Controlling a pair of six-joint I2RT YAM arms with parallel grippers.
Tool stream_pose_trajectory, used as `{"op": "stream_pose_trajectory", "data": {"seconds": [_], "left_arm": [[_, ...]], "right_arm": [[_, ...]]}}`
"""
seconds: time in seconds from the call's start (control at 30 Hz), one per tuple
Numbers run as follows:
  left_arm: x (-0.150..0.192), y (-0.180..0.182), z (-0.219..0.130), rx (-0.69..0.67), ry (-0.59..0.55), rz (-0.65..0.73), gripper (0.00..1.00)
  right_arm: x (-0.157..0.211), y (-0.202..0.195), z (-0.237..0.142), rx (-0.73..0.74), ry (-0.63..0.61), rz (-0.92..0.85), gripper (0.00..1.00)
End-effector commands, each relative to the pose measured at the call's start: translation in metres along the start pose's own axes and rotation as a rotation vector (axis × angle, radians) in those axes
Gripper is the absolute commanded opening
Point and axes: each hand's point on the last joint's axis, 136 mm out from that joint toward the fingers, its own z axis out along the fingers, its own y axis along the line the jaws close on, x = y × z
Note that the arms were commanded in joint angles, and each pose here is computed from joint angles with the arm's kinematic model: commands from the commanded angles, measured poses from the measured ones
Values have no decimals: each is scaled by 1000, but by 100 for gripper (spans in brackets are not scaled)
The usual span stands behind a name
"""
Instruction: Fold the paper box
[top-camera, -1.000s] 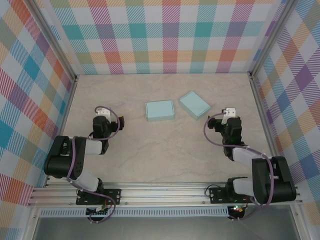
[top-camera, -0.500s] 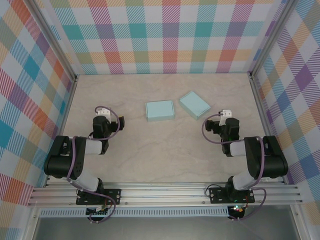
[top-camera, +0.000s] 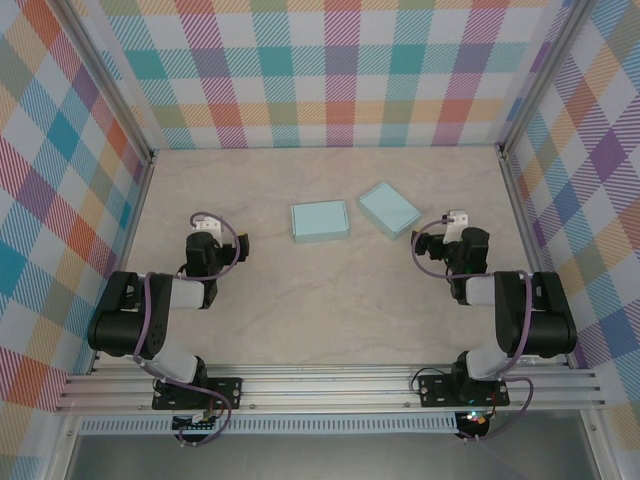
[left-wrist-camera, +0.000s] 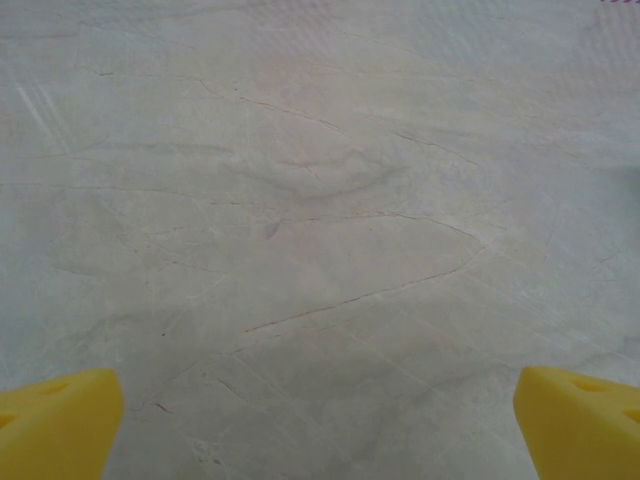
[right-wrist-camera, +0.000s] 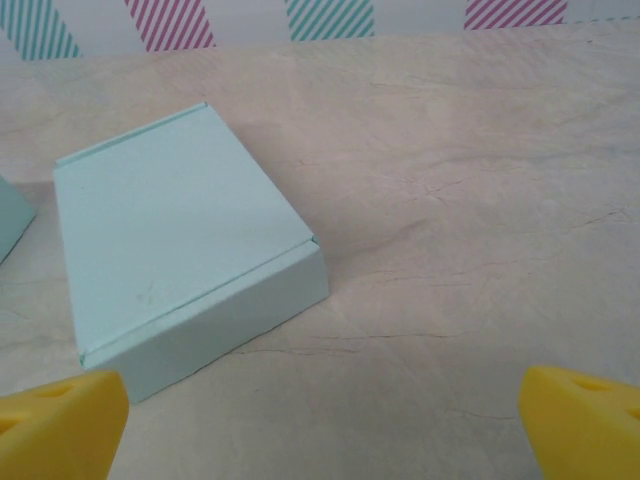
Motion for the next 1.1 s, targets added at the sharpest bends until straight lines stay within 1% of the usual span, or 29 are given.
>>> {"op": "stream_pose_trajectory", "data": {"seconds": [0.0,0.1,1.07], "left_arm": [[-6,1,2,3,-15,-14,100],[-6,1,2,5,-16,-13,100],[-6,1,2,4,-15,-14,100]], "right_arm": [[-5,6,-1,-49,-20,-12,100],[-5,1,0,-18,-16,1,100],[-5,2,0,-18,-15,0,100]]}}
